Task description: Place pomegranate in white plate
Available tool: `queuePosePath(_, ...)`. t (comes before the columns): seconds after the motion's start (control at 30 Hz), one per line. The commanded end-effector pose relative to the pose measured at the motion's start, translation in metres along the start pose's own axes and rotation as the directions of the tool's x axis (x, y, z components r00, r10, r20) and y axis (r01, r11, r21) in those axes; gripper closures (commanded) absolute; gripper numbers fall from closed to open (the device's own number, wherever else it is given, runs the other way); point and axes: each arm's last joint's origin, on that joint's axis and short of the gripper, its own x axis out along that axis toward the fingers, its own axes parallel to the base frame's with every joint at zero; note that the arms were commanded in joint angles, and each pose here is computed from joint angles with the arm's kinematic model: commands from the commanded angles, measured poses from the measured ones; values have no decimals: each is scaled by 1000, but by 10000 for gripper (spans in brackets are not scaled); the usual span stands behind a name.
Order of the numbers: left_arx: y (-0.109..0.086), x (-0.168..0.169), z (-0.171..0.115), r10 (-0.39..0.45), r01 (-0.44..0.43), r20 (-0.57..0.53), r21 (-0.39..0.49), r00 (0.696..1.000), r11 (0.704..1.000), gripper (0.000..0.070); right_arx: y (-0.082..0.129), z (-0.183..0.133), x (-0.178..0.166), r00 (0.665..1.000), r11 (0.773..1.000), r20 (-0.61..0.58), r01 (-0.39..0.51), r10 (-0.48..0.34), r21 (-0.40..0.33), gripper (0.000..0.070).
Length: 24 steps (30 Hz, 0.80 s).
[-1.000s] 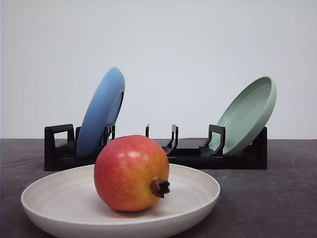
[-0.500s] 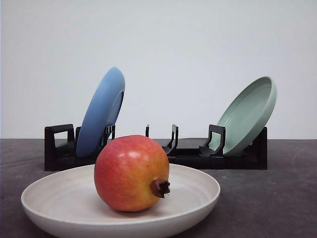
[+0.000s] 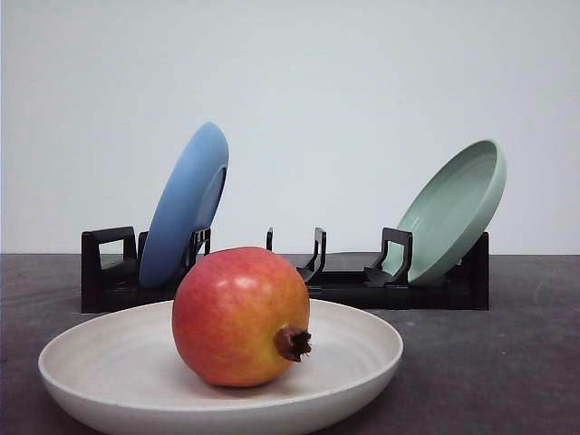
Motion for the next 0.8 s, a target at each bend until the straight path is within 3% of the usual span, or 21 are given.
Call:
queuePosePath(0.0, 0, 1, -4, -3, 3, -9, 6, 1000, 1000, 700, 0, 0, 0, 1000, 1000, 4, 6, -6, -7, 654)
queuePosePath(0.77, 0, 1, -4, -2, 2, -9, 6, 1000, 1000, 700, 0, 0, 0, 1000, 1000, 4, 6, -6, -7, 654)
